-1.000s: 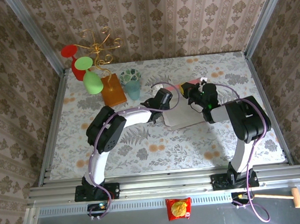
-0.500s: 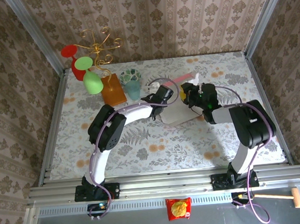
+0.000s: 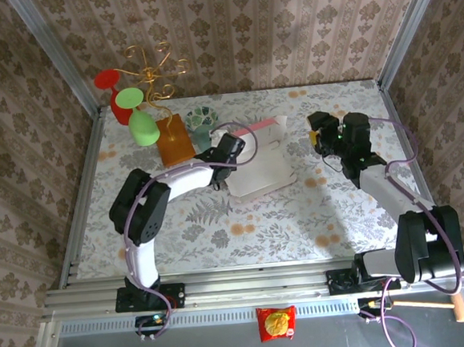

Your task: Fold the paper box

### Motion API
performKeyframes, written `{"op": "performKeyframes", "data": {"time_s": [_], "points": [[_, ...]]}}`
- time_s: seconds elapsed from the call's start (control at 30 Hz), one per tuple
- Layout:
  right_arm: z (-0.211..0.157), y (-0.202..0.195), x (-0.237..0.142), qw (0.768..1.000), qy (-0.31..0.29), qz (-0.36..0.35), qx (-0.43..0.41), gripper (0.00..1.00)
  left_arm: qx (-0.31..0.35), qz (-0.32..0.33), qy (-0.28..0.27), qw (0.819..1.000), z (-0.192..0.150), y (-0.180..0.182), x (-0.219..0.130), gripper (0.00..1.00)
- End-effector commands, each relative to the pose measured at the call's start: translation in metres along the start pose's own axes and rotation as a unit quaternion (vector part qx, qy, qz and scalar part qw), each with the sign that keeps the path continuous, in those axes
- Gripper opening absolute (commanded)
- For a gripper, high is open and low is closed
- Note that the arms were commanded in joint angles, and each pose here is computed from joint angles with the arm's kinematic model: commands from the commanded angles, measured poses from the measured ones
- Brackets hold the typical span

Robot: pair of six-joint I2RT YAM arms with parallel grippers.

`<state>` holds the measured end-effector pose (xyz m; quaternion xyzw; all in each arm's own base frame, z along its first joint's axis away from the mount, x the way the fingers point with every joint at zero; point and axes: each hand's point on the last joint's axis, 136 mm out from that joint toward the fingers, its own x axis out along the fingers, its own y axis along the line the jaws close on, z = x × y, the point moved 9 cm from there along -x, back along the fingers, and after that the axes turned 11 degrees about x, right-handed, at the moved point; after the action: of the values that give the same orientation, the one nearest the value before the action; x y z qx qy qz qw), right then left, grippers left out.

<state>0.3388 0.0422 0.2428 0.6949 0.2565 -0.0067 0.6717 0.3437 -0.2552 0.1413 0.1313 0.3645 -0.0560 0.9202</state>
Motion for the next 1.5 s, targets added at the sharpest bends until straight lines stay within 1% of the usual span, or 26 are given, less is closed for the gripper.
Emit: {"op": "performKeyframes", "data": {"time_s": [0.0, 0.1, 0.2, 0.37, 0.53, 0.7, 0.93, 1.13, 1.23, 1.3, 1.47], "points": [[-0.001, -0.002, 0.016, 0.998, 0.023, -0.054, -0.025, 0.56, 0.075, -0.037, 0.040, 0.996, -0.017, 0.007, -0.011, 0.00], [-0.005, 0.002, 0.035, 0.996, 0.044, -0.075, -0.035, 0.52, 0.078, -0.065, 0.053, 0.993, -0.017, 0.010, -0.019, 0.00], [-0.014, 0.011, 0.047, 0.992, 0.055, -0.092, -0.065, 0.51, 0.077, -0.086, 0.067, 0.991, -0.017, 0.012, -0.025, 0.00], [-0.025, 0.007, 0.065, 0.987, 0.067, -0.120, -0.083, 0.50, 0.070, -0.094, 0.080, 0.990, -0.016, 0.013, -0.030, 0.00], [-0.033, -0.002, 0.069, 0.983, 0.077, -0.141, -0.094, 0.50, 0.065, -0.103, 0.083, 0.989, -0.015, 0.010, -0.031, 0.00], [-0.033, -0.007, 0.074, 0.979, 0.080, -0.153, -0.108, 0.50, 0.062, -0.109, 0.085, 0.988, -0.015, 0.007, -0.030, 0.00], [-0.038, -0.015, 0.079, 0.978, 0.100, -0.158, -0.097, 0.51, 0.064, -0.117, 0.086, 0.987, -0.011, 0.003, -0.030, 0.00], [-0.044, -0.010, 0.085, 0.981, 0.116, -0.135, -0.073, 0.46, 0.067, -0.116, 0.089, 0.987, -0.007, 0.001, -0.029, 0.00], [-0.046, -0.010, 0.086, 0.981, 0.120, -0.135, -0.064, 0.42, 0.066, -0.114, 0.090, 0.987, -0.005, 0.001, -0.029, 0.00], [-0.047, -0.011, 0.084, 0.981, 0.121, -0.138, -0.059, 0.40, 0.066, -0.112, 0.093, 0.987, -0.004, 0.001, -0.028, 0.00], [-0.047, -0.014, 0.081, 0.982, 0.120, -0.136, -0.044, 0.29, 0.061, -0.115, 0.094, 0.987, -0.002, 0.000, -0.029, 0.00]]}}
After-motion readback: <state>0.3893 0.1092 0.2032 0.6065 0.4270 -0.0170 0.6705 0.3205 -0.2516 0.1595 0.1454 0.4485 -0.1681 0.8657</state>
